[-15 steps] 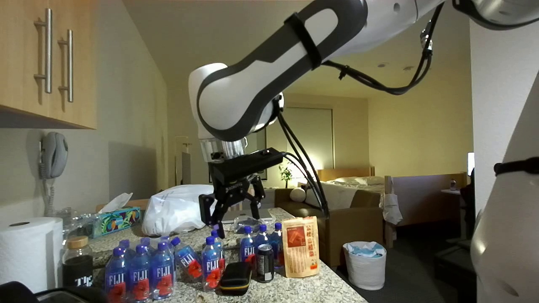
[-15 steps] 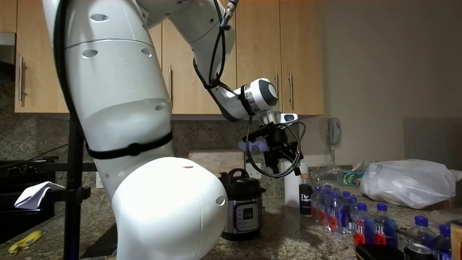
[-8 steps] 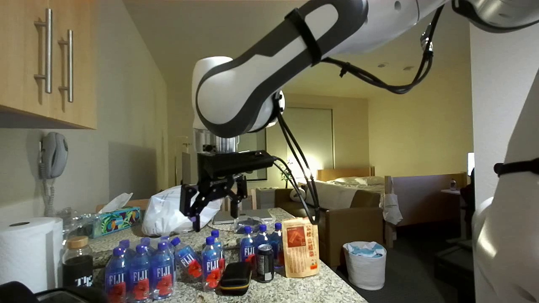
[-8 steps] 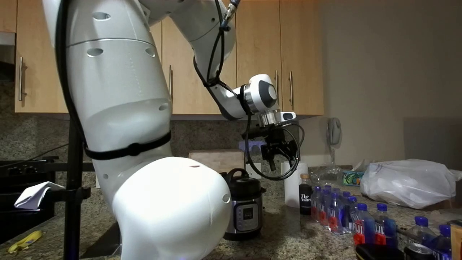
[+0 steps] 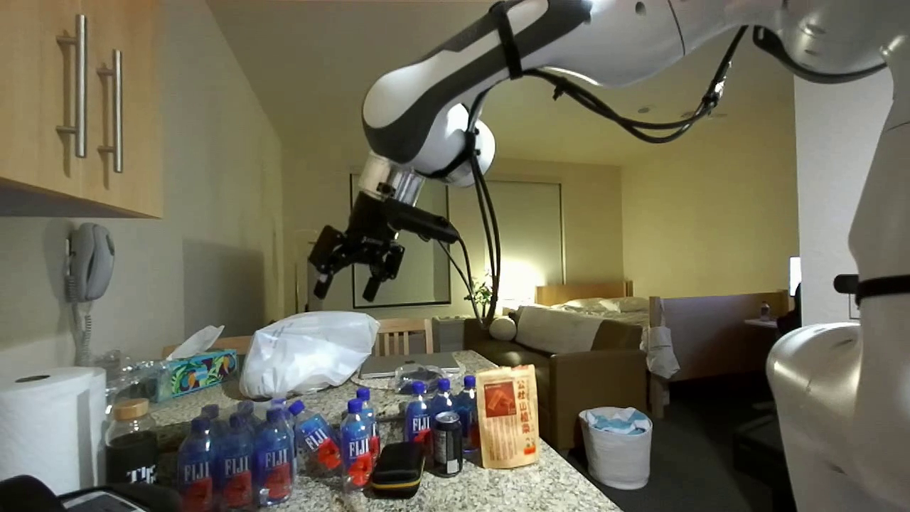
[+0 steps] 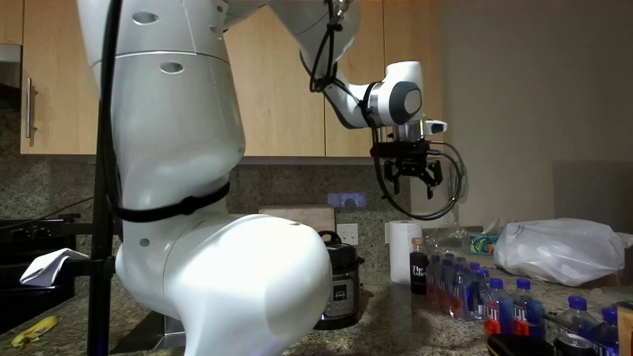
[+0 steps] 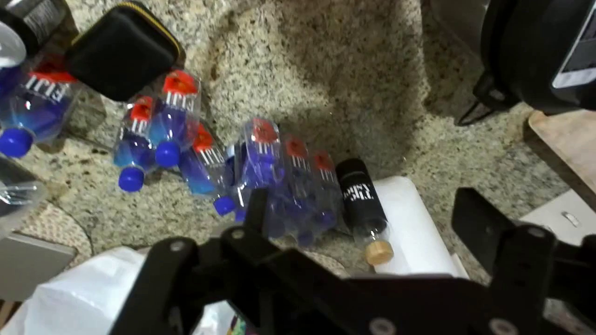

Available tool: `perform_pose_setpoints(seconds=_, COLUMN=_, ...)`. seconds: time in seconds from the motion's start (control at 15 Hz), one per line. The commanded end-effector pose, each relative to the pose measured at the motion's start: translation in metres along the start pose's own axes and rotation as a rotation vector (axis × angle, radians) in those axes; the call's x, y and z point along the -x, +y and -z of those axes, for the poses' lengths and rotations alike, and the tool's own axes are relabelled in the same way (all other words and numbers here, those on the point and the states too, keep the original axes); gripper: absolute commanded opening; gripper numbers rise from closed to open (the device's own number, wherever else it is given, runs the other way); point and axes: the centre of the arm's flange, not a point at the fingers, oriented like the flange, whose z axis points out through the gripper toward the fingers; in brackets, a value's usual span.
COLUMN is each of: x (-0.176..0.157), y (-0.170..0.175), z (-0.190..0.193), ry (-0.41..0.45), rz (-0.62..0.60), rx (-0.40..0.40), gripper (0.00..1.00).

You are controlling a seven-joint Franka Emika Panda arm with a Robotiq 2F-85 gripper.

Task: Remove the lid from the cooker

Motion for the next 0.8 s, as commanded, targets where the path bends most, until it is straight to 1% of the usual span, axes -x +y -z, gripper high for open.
perform_pose_setpoints(seconds=0.0, x=-0.061, y=0.059, z=0.043, ry=-0.018, rz=0.110, rx=-0.157, gripper=1.00)
perform_pose_setpoints(seconds=0.07, x=-0.022, y=0.024, z=0.028, ry=0.006, rz=0.049, rx=-0.081, gripper=1.00)
perform_pose_setpoints(seconds=0.13, x=-0.029, y=0.031, z=0.039, ry=0.011, rz=0.050, rx=-0.095, gripper=1.00)
perform_pose_setpoints(seconds=0.2, x=-0.029, y=0.034, z=0.041, ry=0.015, rz=0.042, rx=-0.083, gripper=1.00)
perform_pose_setpoints(seconds=0.27, x=-0.026, y=0.034, z=0.039, ry=0.009, rz=0.042, rx=-0.074, gripper=1.00)
perform_pose_setpoints(seconds=0.4, x=-0.024, y=0.022, z=0.030, ry=-0.006, rz=0.060, rx=-0.072, gripper=1.00)
perform_pose_setpoints(seconds=0.6, x=-0.024, y=0.021, z=0.026, ry=-0.012, rz=0.061, rx=-0.070, gripper=1.00)
perform_pose_setpoints(seconds=0.67, x=-0.024, y=0.020, z=0.022, ry=-0.023, rz=0.061, rx=-0.059, gripper=1.00)
perform_pose_setpoints(seconds=0.73, x=-0.025, y=0.021, z=0.012, ry=-0.037, rz=0.062, rx=-0.067, gripper=1.00)
